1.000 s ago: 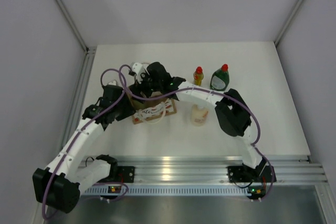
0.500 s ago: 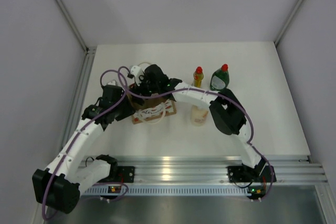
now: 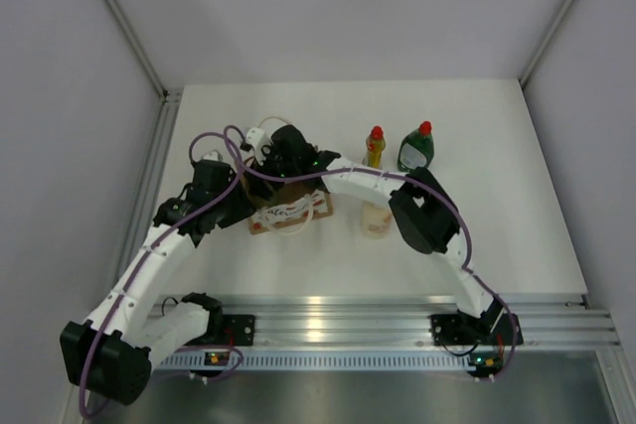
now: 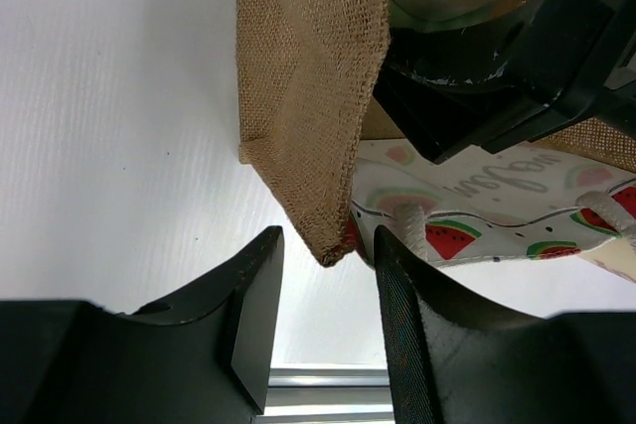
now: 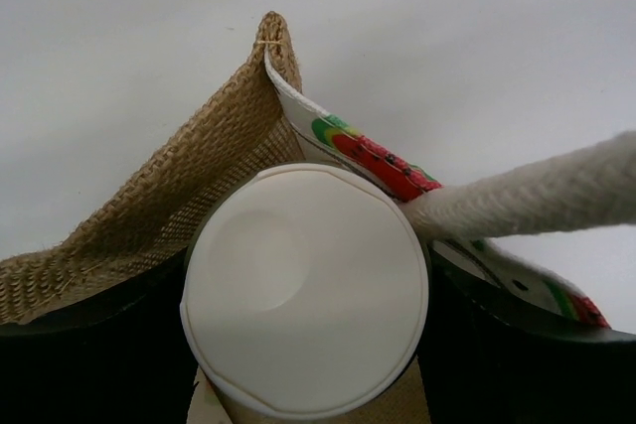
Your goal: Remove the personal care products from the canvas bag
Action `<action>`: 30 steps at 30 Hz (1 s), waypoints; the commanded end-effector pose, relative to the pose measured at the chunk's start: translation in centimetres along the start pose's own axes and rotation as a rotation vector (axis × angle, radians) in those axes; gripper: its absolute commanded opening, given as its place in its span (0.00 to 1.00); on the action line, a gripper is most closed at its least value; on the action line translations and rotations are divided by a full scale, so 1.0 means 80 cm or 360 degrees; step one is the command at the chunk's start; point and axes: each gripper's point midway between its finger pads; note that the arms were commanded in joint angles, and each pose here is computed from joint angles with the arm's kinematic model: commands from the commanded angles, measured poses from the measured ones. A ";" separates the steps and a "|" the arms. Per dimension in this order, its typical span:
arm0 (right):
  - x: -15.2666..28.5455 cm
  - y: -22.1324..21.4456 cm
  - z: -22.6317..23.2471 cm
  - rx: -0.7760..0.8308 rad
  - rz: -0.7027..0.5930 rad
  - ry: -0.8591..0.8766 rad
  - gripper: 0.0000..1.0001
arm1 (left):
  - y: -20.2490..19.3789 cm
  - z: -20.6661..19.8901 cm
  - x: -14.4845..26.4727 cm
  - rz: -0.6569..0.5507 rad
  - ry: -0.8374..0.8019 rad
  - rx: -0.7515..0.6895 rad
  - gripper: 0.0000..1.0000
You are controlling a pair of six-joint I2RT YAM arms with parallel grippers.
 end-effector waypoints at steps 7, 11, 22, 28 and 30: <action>-0.004 0.012 -0.005 0.0066 -0.0086 -0.0031 0.00 | 0.010 -0.011 0.015 -0.0029 -0.0058 -0.0020 0.46; 0.018 0.045 -0.003 0.0115 -0.0224 -0.0059 0.00 | 0.010 -0.009 0.015 -0.0038 -0.0050 -0.0012 0.46; 0.081 0.125 0.011 0.0233 -0.0504 -0.0075 0.00 | 0.007 -0.004 0.009 -0.0029 -0.0013 0.0005 0.50; 0.098 0.141 0.018 0.0246 -0.0548 -0.0048 0.00 | 0.011 -0.004 0.011 -0.0053 -0.0009 0.0004 0.56; 0.108 0.150 0.019 0.0254 -0.0568 -0.0053 0.00 | 0.012 -0.004 0.012 -0.0057 -0.0016 0.0005 0.56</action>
Point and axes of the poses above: each gripper's point midway between its finger pads, its own x axis back along the fingers, its own z axis along the line the jaws close on, y = z × x, and after that the axes turned 3 degrees about -x, right-handed
